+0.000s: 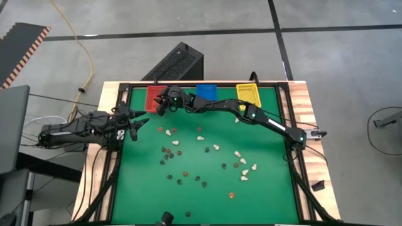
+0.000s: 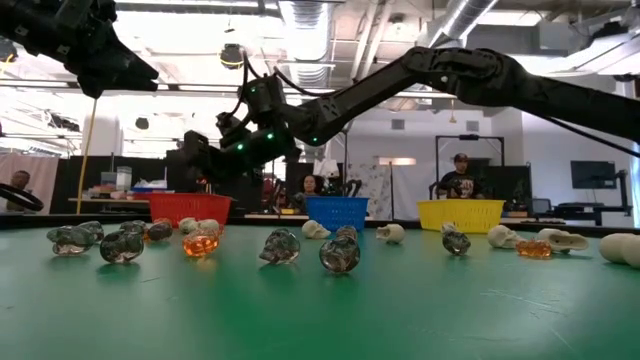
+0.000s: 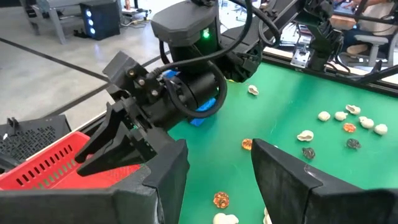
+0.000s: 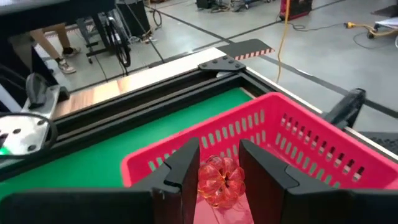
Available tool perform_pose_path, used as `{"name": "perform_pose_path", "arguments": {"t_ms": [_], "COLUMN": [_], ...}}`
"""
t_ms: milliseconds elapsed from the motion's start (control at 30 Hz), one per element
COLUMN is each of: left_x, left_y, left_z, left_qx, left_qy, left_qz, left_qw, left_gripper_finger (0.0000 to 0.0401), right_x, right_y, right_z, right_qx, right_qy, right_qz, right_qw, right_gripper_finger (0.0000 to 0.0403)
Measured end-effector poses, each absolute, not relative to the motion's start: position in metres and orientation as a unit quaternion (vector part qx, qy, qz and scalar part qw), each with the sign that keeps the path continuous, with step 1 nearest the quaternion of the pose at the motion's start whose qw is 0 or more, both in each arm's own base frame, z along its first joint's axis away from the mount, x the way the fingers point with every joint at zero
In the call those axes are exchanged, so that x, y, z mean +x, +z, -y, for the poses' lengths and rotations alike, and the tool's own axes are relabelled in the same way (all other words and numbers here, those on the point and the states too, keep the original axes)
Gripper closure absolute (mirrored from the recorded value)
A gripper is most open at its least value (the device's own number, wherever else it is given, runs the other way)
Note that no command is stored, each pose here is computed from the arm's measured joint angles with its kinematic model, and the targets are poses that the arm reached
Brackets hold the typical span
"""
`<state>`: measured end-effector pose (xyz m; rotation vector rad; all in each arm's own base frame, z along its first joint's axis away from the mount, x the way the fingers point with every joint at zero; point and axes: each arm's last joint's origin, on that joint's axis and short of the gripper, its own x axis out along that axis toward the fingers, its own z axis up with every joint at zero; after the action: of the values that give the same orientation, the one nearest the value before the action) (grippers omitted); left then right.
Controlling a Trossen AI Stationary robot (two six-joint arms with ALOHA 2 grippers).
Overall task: Sort Halloween decoration
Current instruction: Put the orange pumpkin toy into the red bin
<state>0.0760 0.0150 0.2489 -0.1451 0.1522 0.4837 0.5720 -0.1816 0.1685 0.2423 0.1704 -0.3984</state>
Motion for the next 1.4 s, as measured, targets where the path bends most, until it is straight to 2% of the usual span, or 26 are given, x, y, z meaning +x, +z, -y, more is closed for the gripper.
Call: {"name": "perform_pose_path", "arguments": {"t_ms": [233,500,633,833,1000,1200,1400], "left_x": [0.076,0.076,0.076,0.076,0.076,0.076,0.076], "left_y": [0.249,0.249,0.249,0.249,0.249,0.249,0.249], "left_z": [-0.015,-0.015,-0.015,-0.015,-0.015,-0.015,-0.015], "left_qx": [-0.072,-0.072,-0.072,-0.073,-0.074,-0.074,-0.073], "left_qy": [0.239,0.239,0.239,0.239,0.239,0.239,0.239], "left_qz": [-0.075,-0.075,-0.075,-0.075,-0.075,-0.076,-0.076], "left_qw": [0.965,0.965,0.965,0.965,0.965,0.965,0.965], "left_gripper_finger": [0.0232,0.0232,0.0232,0.0232,0.0232,0.0232,0.0232], "right_x": [0.571,0.571,0.570,0.556,0.525,0.449,0.359], "right_y": [0.167,0.167,0.177,0.246,0.315,0.406,0.455], "right_z": [0.183,0.183,0.181,0.165,0.148,0.123,0.101], "right_qx": [0.131,0.129,0.116,0.049,-0.020,-0.082,-0.052], "right_qy": [-0.201,-0.202,-0.199,-0.183,-0.155,-0.121,-0.122], "right_qz": [-0.090,-0.091,-0.090,-0.097,-0.136,-0.214,-0.325], "right_qw": [0.966,0.967,0.969,0.977,0.978,0.966,0.936], "right_gripper_finger": [0.0238,0.0181,0.0174,0.0183,0.0188,0.0189,0.0189]}}
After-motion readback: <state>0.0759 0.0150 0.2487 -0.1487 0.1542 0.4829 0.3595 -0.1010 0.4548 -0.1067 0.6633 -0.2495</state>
